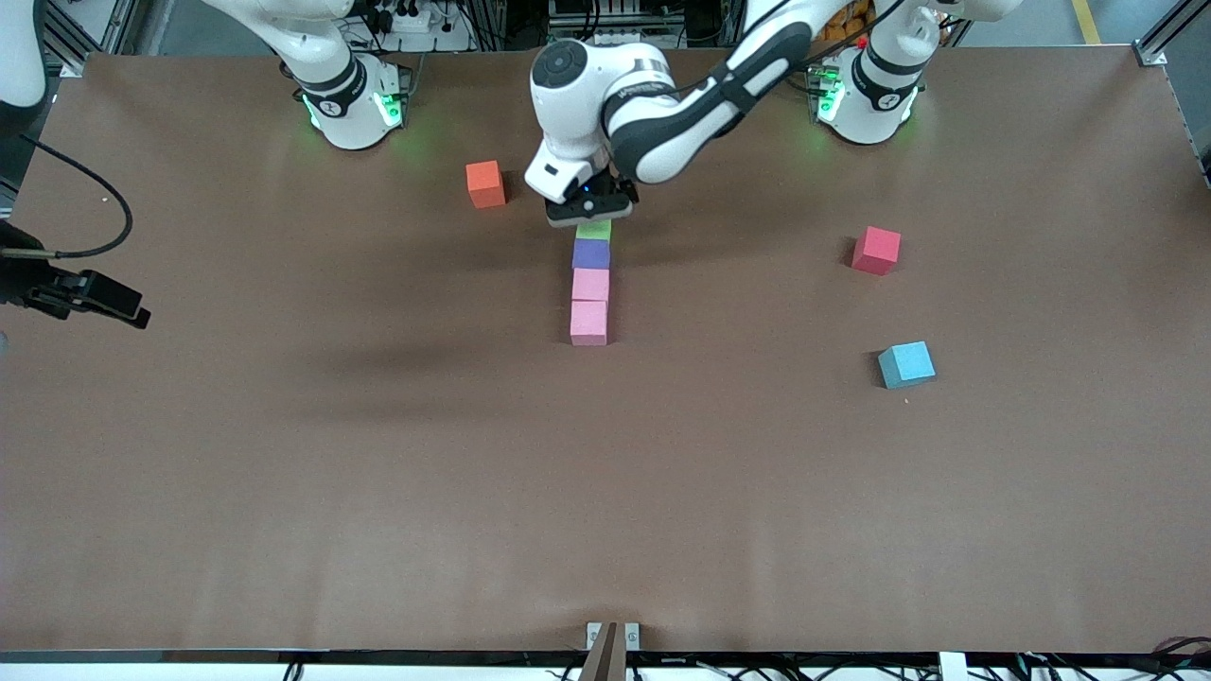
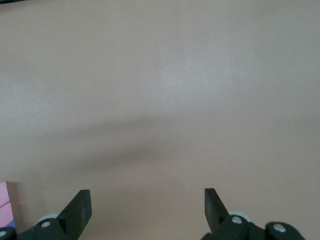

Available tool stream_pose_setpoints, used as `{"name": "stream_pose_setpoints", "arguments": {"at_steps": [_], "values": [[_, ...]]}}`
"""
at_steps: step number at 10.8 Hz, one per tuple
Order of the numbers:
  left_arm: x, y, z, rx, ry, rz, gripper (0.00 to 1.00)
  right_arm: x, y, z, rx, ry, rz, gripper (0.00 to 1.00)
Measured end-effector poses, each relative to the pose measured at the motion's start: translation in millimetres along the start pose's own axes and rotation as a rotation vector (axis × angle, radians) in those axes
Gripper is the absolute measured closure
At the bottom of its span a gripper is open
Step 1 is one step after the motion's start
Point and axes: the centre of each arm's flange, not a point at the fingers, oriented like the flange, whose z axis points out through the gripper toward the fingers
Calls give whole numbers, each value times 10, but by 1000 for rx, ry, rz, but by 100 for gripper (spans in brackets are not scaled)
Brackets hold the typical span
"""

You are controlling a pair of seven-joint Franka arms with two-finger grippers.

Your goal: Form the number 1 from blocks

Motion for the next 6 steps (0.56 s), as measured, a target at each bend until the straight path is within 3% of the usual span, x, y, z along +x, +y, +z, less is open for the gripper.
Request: {"name": "stream_pose_setpoints", "arguments": {"at_steps": [3, 6], "values": [[1417, -615, -341, -50, 47, -153, 0, -116, 1, -99, -3, -61, -25, 0], [2481, -1407, -593, -76, 91, -241, 0, -134, -16, -204, -2, -52, -30, 0]]}}
